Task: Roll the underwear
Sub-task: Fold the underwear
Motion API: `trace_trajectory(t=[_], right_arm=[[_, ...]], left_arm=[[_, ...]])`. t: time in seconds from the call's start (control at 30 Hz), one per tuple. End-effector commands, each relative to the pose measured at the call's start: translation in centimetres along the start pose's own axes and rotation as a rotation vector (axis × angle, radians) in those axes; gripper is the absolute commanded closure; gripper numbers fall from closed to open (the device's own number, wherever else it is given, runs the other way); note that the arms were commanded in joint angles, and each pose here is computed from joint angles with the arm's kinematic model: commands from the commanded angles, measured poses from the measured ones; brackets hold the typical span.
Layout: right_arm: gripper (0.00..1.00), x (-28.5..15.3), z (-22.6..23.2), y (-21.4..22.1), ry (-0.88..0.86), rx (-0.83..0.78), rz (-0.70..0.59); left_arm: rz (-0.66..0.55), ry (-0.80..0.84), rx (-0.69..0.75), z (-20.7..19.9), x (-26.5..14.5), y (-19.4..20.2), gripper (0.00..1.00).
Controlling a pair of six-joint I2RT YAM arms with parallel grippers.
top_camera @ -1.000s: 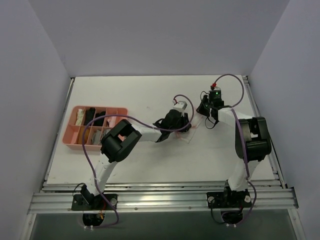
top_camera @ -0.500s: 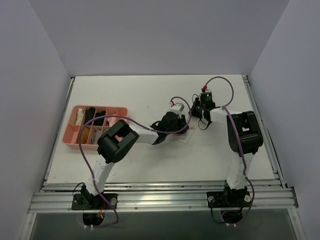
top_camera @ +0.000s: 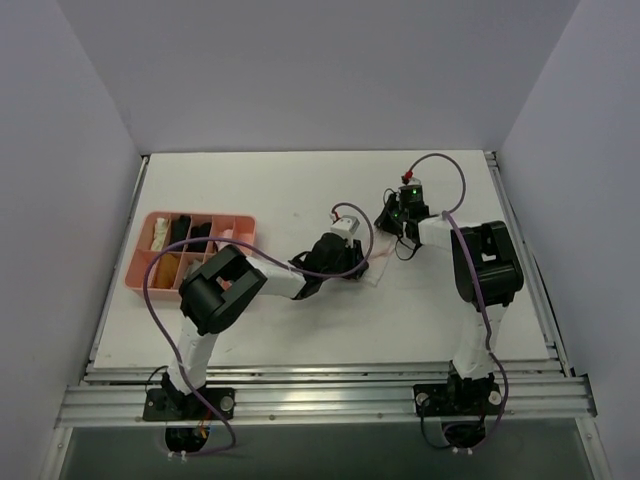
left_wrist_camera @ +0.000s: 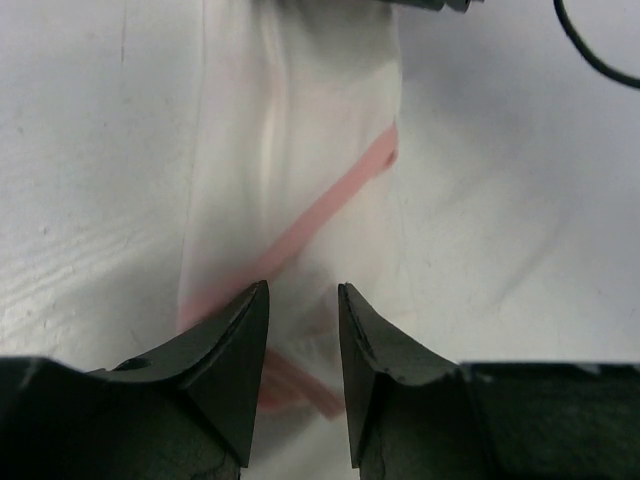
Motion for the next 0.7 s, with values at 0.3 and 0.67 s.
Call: trace_trajectory(t=[0.3, 0.67], right_arm=[[0.85, -2.9, 1.0, -1.1, 0.003, -0.067, 0.005], [0.85, -5.0, -0.5, -1.3, 0.171, -0.071, -0.026]], left_arm=[[0.009, -0.008, 0.01, -0.4, -3.9, -3.7, 0.55], [0.058, 0.054, -0.001, -1.3, -3.5, -2.6, 0.56]])
Point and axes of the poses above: each gripper's point midway between its finger pads, its own x axis out along the fingers, its own z axis along the line the jaws close on, y = z × x, the point moved 9 cm from there along -x, back along the fingers, and after that the axes turned 12 degrees about x, right-handed, at the moved point
